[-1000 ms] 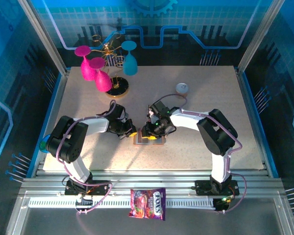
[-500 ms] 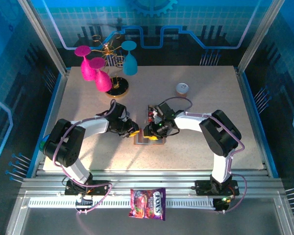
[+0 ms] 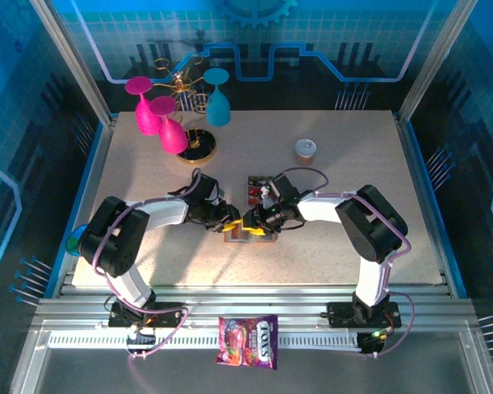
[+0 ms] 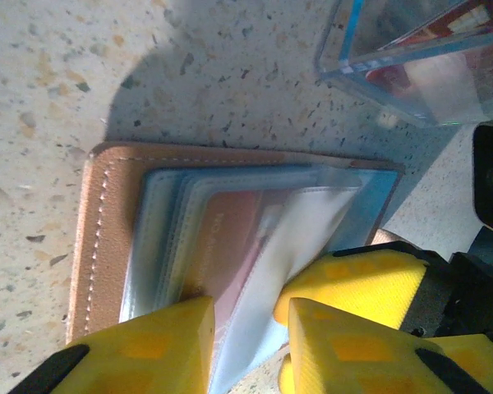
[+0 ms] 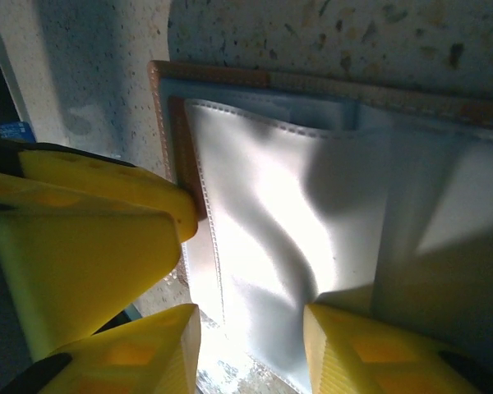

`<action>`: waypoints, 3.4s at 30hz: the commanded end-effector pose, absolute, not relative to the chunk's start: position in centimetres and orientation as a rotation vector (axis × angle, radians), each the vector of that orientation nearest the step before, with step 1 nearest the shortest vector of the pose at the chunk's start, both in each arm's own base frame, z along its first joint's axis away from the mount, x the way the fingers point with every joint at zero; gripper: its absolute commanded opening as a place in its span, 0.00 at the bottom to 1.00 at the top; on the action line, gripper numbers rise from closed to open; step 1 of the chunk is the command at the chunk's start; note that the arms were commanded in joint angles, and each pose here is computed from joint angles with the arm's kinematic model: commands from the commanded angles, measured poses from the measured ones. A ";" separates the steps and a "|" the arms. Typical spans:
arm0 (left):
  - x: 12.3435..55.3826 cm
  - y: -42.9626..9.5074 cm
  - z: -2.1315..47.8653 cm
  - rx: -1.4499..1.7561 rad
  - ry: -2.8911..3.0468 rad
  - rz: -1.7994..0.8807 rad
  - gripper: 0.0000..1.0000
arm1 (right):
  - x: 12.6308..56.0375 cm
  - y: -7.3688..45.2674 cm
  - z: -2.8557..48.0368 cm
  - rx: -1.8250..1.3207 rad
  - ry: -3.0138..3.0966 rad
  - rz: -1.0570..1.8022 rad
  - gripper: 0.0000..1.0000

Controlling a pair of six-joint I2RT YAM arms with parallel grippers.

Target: Take the credit cards out of the card holder

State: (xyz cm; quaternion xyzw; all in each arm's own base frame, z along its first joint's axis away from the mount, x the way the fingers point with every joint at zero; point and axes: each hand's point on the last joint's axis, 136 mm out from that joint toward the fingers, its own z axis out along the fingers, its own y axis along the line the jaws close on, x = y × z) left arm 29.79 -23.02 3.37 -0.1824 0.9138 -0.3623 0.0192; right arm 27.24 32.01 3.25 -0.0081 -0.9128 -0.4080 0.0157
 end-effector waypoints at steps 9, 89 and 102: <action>29.9 -24.3 3.8 -0.566 2.833 -1.197 0.31 | 27.6 32.2 4.7 -0.060 -2.790 -1.411 0.39; 28.3 -22.5 4.1 -0.485 2.865 -1.031 0.24 | 28.7 33.0 7.3 0.021 -2.848 -1.443 0.29; 27.9 -22.0 2.2 -0.498 2.913 -0.984 0.16 | 28.4 32.9 4.5 0.018 -2.871 -1.322 0.29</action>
